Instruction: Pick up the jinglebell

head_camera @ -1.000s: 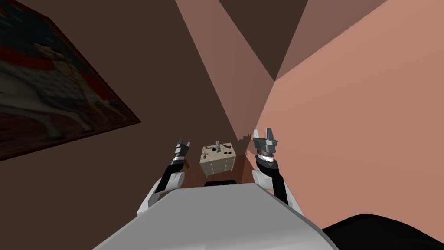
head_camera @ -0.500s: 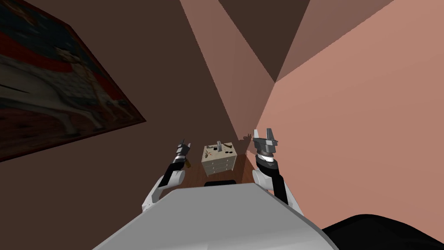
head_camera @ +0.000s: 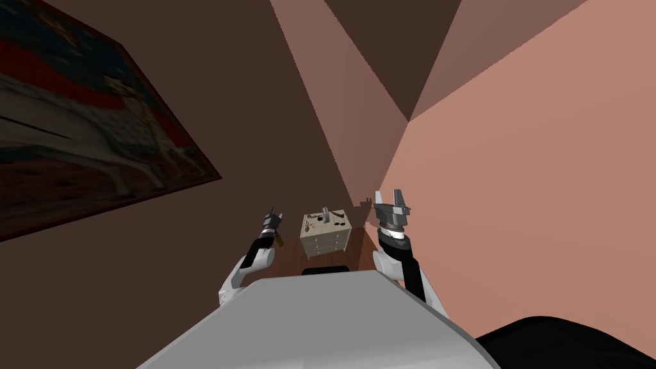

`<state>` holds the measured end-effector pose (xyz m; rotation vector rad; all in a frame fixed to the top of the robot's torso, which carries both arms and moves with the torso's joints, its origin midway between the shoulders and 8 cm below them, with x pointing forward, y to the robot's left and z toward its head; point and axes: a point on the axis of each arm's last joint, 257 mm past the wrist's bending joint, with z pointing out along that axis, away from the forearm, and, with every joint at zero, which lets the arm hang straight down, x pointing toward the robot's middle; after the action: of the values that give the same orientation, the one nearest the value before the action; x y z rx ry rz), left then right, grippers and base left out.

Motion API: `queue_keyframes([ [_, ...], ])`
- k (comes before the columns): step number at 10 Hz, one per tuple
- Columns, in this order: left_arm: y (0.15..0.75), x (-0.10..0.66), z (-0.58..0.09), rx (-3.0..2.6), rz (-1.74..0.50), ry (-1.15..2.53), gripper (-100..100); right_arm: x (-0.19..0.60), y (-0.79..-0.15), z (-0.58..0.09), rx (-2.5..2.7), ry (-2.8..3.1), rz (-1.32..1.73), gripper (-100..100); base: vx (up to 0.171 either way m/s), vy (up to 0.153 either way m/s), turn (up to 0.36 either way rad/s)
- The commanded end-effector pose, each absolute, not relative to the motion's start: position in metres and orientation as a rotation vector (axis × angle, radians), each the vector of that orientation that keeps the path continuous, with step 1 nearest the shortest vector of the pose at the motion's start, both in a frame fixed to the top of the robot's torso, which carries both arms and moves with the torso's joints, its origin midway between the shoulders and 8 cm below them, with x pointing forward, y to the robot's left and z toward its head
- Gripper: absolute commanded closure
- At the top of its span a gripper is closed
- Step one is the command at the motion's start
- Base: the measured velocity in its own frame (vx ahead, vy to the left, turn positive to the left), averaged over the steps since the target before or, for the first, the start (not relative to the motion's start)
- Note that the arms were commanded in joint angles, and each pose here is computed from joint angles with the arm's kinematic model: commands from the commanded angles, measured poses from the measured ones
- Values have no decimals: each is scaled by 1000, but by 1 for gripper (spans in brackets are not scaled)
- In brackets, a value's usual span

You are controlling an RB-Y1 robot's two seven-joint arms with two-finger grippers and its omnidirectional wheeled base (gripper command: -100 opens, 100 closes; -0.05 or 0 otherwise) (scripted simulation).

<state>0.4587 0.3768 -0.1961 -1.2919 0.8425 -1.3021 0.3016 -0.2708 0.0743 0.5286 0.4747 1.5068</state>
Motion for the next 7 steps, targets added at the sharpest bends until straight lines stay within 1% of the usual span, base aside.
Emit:
queue_keyframes([
  [1,382,468,-209,-1341,-1300,841,-100,302,-271,74,529,475,1507,0,-15,35,19],
  [7,396,485,-265,-1508,-1267,849,-100,302,-271,74,529,475,1507,0,-10,23,12],
])
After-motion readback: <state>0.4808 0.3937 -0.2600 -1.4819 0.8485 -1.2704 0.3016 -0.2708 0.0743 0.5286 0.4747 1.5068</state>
